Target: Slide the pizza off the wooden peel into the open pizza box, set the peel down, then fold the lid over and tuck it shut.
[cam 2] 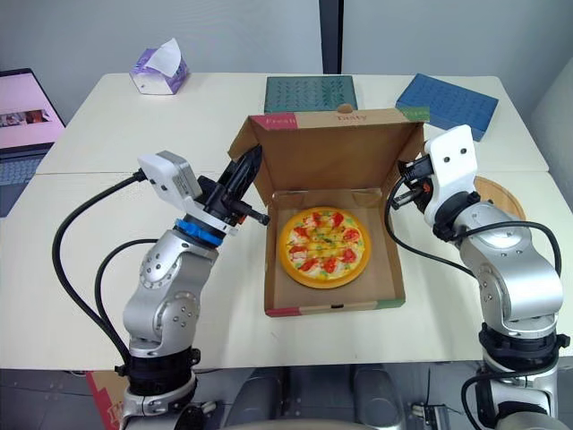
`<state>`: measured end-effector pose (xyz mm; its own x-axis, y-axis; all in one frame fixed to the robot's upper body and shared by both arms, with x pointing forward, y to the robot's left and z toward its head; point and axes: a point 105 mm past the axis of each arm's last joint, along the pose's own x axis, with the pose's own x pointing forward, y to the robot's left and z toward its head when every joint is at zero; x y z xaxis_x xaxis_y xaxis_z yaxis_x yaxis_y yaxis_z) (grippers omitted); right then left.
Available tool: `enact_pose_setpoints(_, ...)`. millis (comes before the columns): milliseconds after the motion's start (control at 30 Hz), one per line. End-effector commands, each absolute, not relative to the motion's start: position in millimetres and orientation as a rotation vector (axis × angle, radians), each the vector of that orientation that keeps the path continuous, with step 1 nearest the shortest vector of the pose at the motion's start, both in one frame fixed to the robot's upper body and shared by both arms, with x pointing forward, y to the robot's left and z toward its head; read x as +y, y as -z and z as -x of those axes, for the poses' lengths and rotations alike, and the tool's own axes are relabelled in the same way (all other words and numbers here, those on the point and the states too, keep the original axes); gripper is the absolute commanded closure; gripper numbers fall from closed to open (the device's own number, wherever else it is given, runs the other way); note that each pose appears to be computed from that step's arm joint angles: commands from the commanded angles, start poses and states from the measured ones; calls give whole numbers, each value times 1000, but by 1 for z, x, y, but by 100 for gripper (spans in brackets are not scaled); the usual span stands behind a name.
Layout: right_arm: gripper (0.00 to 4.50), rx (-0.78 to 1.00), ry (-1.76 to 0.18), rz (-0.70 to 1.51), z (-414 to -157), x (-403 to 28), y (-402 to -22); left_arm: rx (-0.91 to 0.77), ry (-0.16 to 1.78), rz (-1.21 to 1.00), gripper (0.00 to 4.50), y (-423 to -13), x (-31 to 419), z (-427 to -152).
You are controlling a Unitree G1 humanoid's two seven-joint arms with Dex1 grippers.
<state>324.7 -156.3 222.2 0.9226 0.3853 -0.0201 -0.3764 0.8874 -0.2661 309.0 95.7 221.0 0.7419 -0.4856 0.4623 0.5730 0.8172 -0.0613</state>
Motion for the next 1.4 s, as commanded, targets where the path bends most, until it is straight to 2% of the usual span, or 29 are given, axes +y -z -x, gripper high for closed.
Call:
enact_pose_setpoints(33,444,-106,-489,282,-314,-140,-232,-525,656,188,450,-229,77,-295)
enact_pose_setpoints(267,444,-108,-479,233,-318,-144,-236,-538,608,158,450,-234,85,-306)
enact_pose_setpoints(667,444,-133,-321,275,-330,-160,-243,-404,659,272,450,-244,77,-353)
enact_pose_setpoints(867,444,-82,-342,316,-328,-167,-236,-408,730,248,450,-244,69,-345)
enact_pose_setpoints(1033,444,-47,-311,286,-329,-183,-236,-441,710,272,450,-244,77,-336)
enact_pose_setpoints(1133,393,-58,-292,247,-331,-188,-239,-444,701,266,450,-243,83,-334)
enact_pose_setpoints(1333,190,-65,-295,243,-336,-190,-244,-444,705,240,450,-240,88,-333)
enact_pose_setpoints(1400,190,-62,-292,247,-339,-191,-243,-445,702,235,450,-240,90,-333)
